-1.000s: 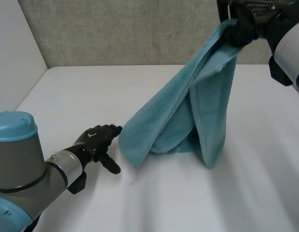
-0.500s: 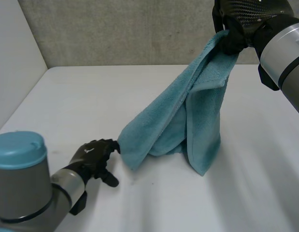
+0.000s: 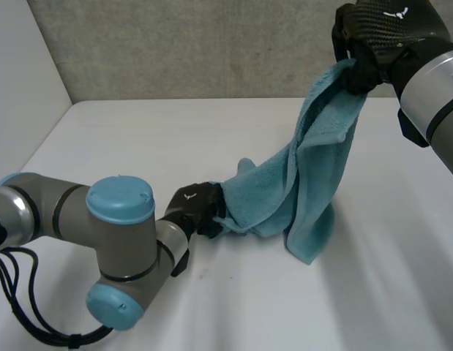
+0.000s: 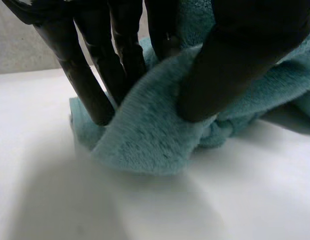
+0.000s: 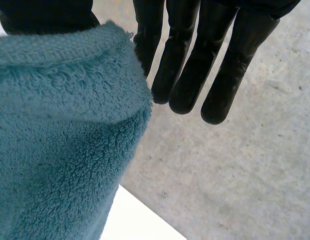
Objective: Fold the laundry
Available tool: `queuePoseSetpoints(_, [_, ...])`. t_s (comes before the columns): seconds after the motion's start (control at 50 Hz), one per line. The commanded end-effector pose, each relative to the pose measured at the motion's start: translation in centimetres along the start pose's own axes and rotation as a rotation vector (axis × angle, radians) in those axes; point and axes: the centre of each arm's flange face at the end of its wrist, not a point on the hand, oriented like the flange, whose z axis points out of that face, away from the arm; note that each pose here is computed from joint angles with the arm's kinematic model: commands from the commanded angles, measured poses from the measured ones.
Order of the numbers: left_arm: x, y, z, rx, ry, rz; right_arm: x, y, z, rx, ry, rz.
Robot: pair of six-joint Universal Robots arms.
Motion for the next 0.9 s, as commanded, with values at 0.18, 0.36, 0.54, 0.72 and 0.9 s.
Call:
queuePoseSetpoints(0.18, [-6.0, -9.3, -4.5, 0.173, -0.22, 0.179, 2.6, 7.0, 0.3, -0.29, 0.009, -0.22])
queuePoseSetpoints(0.36, [-8.9, -7.9, -6.3, 0.051, -0.299, 0.535, 0.6, 14.8, -0.9, -0.614, -0.18, -0.384])
queuePoseSetpoints(0.54, [-10.7, -6.4, -1.7, -0.003, -0.296, 0.619, 0.8, 17.2, 2.9, -0.606, -0.165, -0.402])
queuePoseSetpoints(0.72, [-9.6, -22.7, 1.9, 0.583, -0.403, 0.706, 5.7, 6.7, 11.6, -0.102, 0.226, -0.461])
queuePoseSetpoints(0.9, [-7.0, -32.9, -4.5, 1.119, -0.517, 0.751, 6.7, -6.1, 9.1, 0.442, 0.434, -0.454])
